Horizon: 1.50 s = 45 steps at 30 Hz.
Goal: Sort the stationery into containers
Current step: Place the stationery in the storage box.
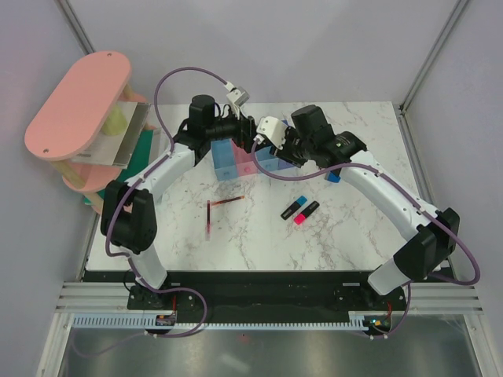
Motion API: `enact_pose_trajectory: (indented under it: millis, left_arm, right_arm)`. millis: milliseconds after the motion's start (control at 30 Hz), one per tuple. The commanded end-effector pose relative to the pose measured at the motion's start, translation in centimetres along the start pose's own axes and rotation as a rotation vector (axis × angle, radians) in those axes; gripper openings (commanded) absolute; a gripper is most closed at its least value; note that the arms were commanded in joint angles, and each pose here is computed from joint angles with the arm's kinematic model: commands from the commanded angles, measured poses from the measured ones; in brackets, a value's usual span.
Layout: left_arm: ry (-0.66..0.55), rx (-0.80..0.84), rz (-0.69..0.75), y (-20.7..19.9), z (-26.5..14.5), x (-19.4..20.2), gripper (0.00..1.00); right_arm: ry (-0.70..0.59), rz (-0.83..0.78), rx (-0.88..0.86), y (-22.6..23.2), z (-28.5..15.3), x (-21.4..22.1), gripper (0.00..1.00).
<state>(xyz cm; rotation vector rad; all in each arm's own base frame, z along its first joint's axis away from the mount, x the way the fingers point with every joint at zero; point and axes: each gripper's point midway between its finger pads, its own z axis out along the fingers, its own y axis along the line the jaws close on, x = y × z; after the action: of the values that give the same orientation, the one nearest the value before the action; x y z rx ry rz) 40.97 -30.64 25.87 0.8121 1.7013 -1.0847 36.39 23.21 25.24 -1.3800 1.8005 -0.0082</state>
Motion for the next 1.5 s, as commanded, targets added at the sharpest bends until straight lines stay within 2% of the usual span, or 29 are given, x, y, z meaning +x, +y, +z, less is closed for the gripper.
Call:
enact_pose_trajectory:
  millis: [0,567,767,1033,1133,1233,1300,1433,1467]
  left_arm:
    - [-0.029,-0.040,0.068,1.1,0.5,-1.2,1.00]
    - [-0.007,-0.020,0.080,0.5,1.7,-0.3,1.00]
    - [-0.001,-0.065,0.102,1.2,1.3,-0.5,1.00]
    - [0.033,-0.216,0.156,2.5,-3.0,-0.5,1.00]
    - [0.072,-0.260,0.174,2.1,-5.0,0.7,1.00]
    - [0.147,-0.304,0.182,2.0,-6.7,3.6,1.00]
    - [0.170,-0.329,0.219,1.2,-8.3,3.8,1.00]
    - [0.235,-0.334,0.242,-0.2,-10.5,6.1,1.00]
    - [0.243,-0.331,0.255,-0.5,-10.9,6.3,1.00]
  right_arm:
    - [-0.117,0.007,0.037,-1.2,-3.1,-3.7,0.38]
    - [-0.161,0.007,0.025,-1.0,-3.5,-5.7,0.38]
    - [-0.129,-0.016,0.041,-1.2,-2.6,-5.0,0.38]
    - [-0.109,0.011,0.079,-2.5,-0.7,-4.5,0.37]
    - [-0.109,0.039,0.090,-3.6,0.5,-4.3,0.37]
    - [-0.109,0.071,0.096,-5.0,2.2,-4.0,0.37]
    - [-0.131,0.096,0.099,-6.3,2.6,-4.5,0.37]
    - [-0.117,0.169,0.066,-8.6,6.0,-3.2,0.36]
    - [-0.138,0.178,0.071,-9.6,5.7,-4.0,0.36]
